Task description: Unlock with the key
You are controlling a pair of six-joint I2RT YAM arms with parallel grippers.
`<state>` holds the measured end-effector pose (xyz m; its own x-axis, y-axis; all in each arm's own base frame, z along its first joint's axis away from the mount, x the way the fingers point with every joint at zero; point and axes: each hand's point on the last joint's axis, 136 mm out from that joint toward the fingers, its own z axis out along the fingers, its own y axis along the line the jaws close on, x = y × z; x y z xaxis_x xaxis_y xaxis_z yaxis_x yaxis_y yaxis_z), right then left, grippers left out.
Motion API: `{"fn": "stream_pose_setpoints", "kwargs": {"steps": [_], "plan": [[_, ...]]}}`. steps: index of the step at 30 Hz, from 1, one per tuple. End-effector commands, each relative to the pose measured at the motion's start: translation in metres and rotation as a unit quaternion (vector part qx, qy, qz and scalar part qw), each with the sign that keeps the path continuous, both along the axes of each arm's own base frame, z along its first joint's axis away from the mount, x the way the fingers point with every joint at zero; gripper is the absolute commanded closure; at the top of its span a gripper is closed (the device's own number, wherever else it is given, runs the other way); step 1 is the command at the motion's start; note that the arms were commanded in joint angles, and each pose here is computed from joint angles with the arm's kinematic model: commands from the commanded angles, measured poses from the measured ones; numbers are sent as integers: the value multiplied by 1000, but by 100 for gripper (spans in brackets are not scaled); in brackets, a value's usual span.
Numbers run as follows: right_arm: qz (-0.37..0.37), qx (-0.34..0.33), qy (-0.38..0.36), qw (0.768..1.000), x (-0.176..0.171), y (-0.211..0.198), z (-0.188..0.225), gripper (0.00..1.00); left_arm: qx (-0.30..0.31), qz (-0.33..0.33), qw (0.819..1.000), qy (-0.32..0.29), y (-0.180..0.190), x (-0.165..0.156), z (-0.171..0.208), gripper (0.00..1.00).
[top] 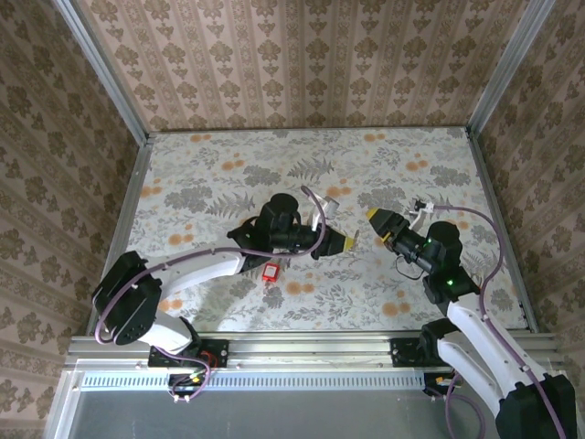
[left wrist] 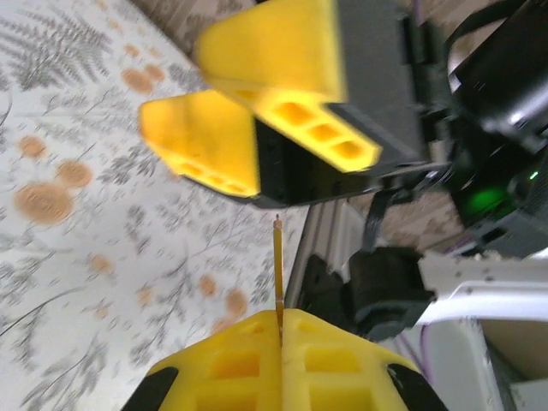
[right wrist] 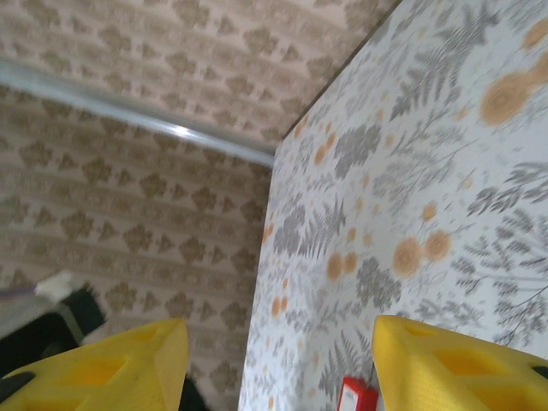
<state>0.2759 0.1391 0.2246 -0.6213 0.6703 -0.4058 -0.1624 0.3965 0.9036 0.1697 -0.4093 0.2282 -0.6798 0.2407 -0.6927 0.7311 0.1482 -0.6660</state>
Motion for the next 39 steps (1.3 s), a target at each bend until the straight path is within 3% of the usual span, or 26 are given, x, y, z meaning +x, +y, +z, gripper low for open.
{"fn": "stream_pose_setpoints", "kwargs": {"steps": [1, 7, 21, 27, 32, 39], "plan": [[80, -4, -74, 994, -17, 20, 31, 41, 40, -63, 997, -10, 14, -15, -8, 100], [133, 8, -97, 986, -32, 38, 29, 42, 50, -74, 996, -9, 12, -8, -7, 100], [145, -9, -100, 984, -46, 48, 4, 52, 32, -87, 996, -2, 3, -6, 4, 100], [149, -8, -103, 983, -50, 54, 4, 63, 23, -89, 996, 4, 1, -6, 7, 100], [144, -8, -100, 985, -49, 53, 2, 78, 23, -92, 996, 7, 0, -6, 7, 100], [132, -9, -101, 986, -50, 49, 5, 88, 25, -94, 995, 13, 1, -7, 3, 100]]}}
